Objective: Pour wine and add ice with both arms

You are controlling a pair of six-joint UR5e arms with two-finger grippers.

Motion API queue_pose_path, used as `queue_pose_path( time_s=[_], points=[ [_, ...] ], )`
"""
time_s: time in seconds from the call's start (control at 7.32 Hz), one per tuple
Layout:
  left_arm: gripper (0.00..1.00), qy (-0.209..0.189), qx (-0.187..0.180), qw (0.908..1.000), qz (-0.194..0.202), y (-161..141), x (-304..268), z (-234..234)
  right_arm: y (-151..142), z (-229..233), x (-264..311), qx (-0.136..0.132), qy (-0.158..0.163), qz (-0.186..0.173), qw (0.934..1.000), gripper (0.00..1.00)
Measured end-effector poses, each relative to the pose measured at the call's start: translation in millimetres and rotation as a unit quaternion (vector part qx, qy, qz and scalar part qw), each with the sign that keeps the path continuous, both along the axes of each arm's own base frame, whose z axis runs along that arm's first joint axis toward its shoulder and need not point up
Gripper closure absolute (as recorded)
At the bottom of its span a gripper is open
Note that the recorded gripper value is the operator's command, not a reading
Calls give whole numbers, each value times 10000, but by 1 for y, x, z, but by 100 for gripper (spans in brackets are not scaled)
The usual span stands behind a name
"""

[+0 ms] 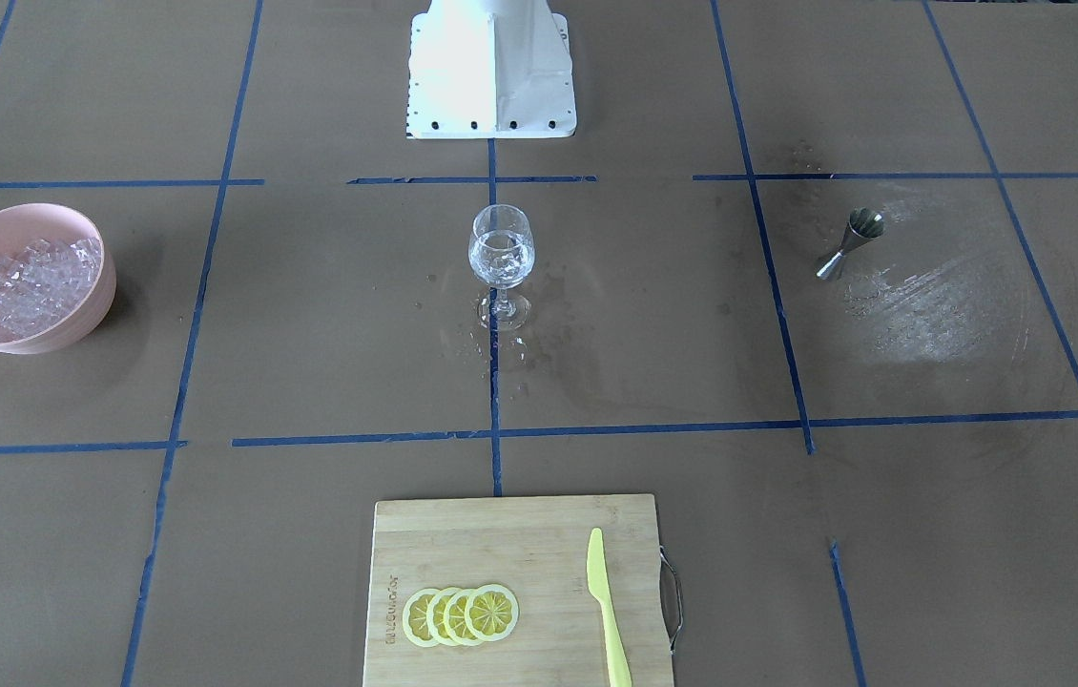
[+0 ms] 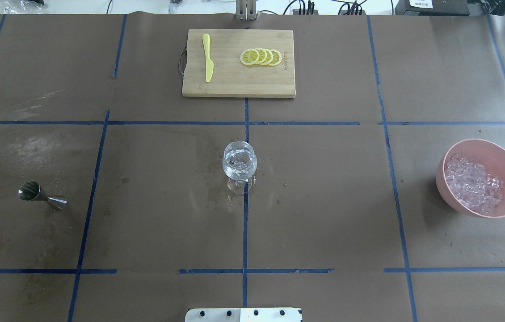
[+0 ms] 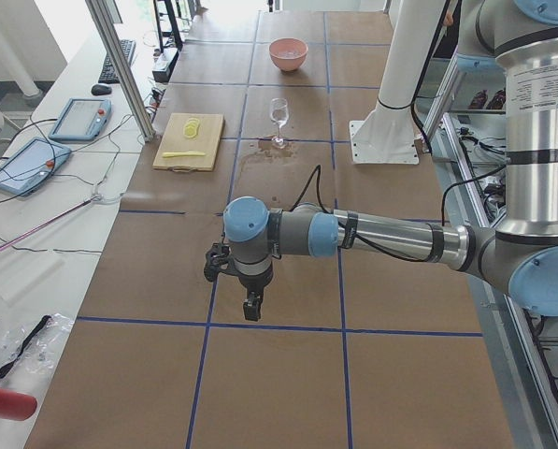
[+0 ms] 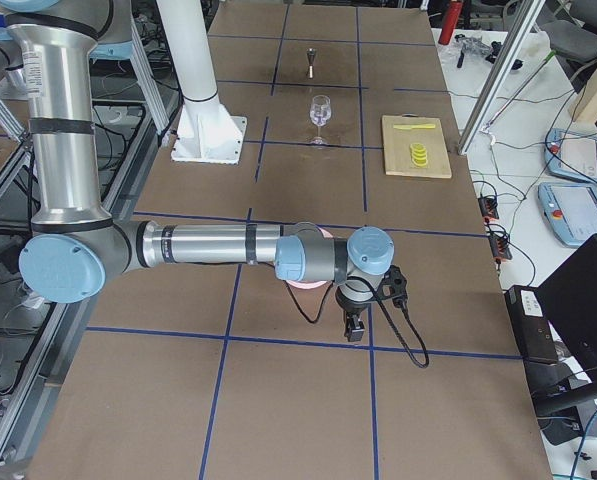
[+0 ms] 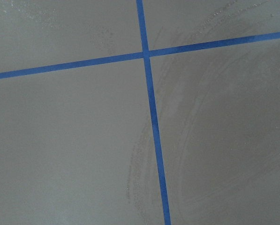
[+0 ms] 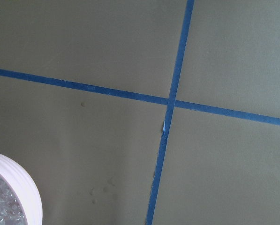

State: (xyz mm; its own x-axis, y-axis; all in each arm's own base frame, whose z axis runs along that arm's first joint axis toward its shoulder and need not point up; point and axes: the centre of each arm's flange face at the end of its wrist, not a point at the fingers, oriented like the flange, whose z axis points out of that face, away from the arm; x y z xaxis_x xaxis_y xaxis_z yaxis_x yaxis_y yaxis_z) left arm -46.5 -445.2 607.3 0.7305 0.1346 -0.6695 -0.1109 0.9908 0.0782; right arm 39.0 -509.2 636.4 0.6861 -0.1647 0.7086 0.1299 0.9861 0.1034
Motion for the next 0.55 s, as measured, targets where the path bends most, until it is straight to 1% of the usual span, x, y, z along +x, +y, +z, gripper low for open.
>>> queue_pose_path(
  time_s=[0.55],
  points=[
    [0,6,-7,10000,4,0,0,1,0,-3,-1,22,-22,2,10000,0]
  ],
)
